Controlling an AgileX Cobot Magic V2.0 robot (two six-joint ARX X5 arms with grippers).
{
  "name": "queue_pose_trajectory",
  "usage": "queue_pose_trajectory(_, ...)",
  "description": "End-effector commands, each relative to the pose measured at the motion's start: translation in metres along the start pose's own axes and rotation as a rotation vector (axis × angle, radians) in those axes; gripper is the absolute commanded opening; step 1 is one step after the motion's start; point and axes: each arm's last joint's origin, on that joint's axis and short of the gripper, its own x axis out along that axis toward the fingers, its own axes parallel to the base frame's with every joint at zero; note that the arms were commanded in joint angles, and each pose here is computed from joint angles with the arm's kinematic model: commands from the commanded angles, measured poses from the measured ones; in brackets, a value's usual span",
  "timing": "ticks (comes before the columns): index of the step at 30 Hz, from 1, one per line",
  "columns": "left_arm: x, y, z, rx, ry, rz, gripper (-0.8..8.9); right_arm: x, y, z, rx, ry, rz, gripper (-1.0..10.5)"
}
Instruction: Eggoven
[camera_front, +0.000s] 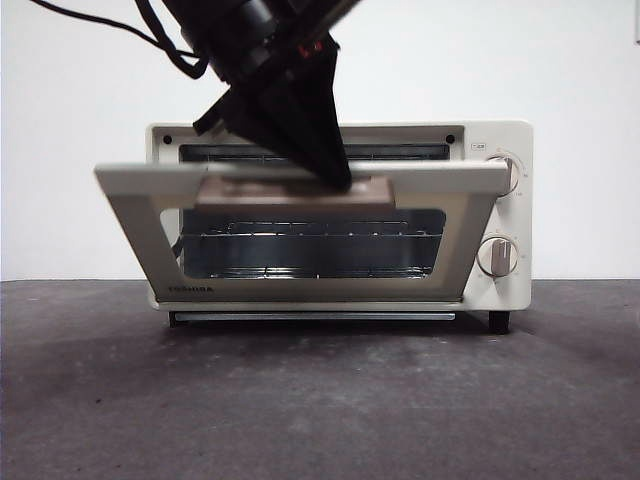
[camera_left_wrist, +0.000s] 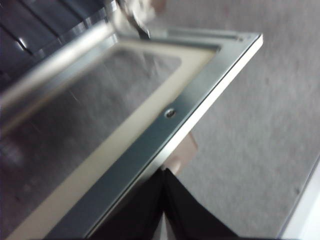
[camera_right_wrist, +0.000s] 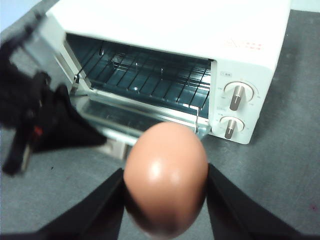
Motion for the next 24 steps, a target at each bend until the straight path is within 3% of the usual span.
queue_pose_trajectory(1, 0.001, -0.012, 0.0, 0.026, 0.014, -0.01, 0.07, 0.002, 0.004, 0.004, -0.015, -0.01, 0.007, 0.0)
queue_pose_trajectory(6, -0.044, -0.024, 0.003, 0.027, -0.098, -0.022, 0.07, 0.024, 0.01, 0.005, -0.047, 0.051, -0.016, 0.0)
queue_pose_trajectory(11, -0.118, -0.015, -0.008, -0.012, -0.25, 0.036, 0.07, 0.061, 0.022, 0.013, -0.046, 0.063, 0.036, 0.0)
queue_pose_trajectory(16, -0.18, -0.005, -0.048, -0.09, -0.391, 0.133, 0.07, 0.118, 0.022, 0.016, -0.011, 0.14, 0.108, 0.0)
queue_pose_trajectory(24, -0.191, 0.001, -0.117, -0.216, -0.446, 0.228, 0.06, 0.184, 0.014, 0.007, 0.021, 0.201, 0.086, 0.0)
